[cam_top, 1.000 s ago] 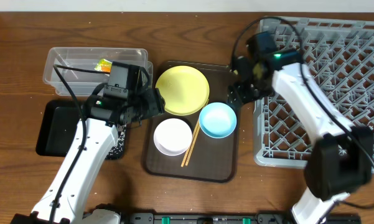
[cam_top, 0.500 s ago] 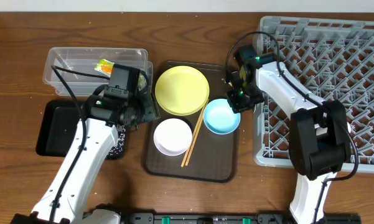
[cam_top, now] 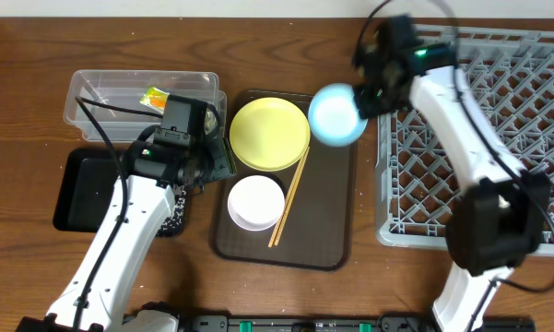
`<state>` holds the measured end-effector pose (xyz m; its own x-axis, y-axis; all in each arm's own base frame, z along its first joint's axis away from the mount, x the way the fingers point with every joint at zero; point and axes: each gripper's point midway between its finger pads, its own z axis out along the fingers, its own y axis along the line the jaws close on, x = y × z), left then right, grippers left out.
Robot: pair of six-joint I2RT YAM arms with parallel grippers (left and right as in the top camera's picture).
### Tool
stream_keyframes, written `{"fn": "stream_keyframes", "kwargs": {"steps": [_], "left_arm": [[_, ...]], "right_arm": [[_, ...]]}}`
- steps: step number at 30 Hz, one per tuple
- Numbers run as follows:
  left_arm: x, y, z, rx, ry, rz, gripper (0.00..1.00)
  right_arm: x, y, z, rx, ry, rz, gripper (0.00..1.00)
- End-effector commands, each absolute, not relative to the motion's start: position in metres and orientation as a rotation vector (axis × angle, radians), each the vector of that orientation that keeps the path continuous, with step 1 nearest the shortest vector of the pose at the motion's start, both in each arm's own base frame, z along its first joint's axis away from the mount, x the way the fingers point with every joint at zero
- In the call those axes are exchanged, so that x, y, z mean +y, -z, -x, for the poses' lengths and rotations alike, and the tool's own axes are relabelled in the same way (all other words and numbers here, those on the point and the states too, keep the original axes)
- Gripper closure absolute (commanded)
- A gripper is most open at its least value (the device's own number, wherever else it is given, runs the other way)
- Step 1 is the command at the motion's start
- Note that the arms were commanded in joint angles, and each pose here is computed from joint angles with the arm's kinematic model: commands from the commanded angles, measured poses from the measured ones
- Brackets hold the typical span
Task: Sort waste into correct bins and load items into the dishwasher rack
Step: 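Carry the blue bowl into the rack's back row and release it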
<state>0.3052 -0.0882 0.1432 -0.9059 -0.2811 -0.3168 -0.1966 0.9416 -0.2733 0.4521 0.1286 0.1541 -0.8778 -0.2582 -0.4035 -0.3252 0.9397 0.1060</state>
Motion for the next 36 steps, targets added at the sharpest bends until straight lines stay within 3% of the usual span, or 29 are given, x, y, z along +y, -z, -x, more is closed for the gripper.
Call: {"fn": "stream_keyframes", "kwargs": {"steps": [1,9,13,27,36], "left_arm": [[-0.086,-0.148,-0.308,2.726,0.318,0.33,0.38],[-0.086,-0.148,-0.308,2.726,0.318,0.33,0.38],[-0.086,-0.148,-0.308,2.726,0.318,0.33,0.38],[-0.086,-0.148,-0.308,2.728,0.317,0.331,0.38],[-0.086,-0.148,-0.308,2.728,0.318,0.335,0.38]], "right_arm": [[0.085,-0.225,-0.48,2.49,-0.006,0.298,0.99],[-0.03,-0.298,-0.511,2.12,0.761,-0.194,0.99],[-0.057,-0.313,-0.516,1.978,0.921,-0.357,0.99],[-0.102,-0.218,-0.538,2.106,1.119,-0.381,0.99],[-0.099,-0.184,-0.54,2.176,1.111,-0.367,0.99]]}}
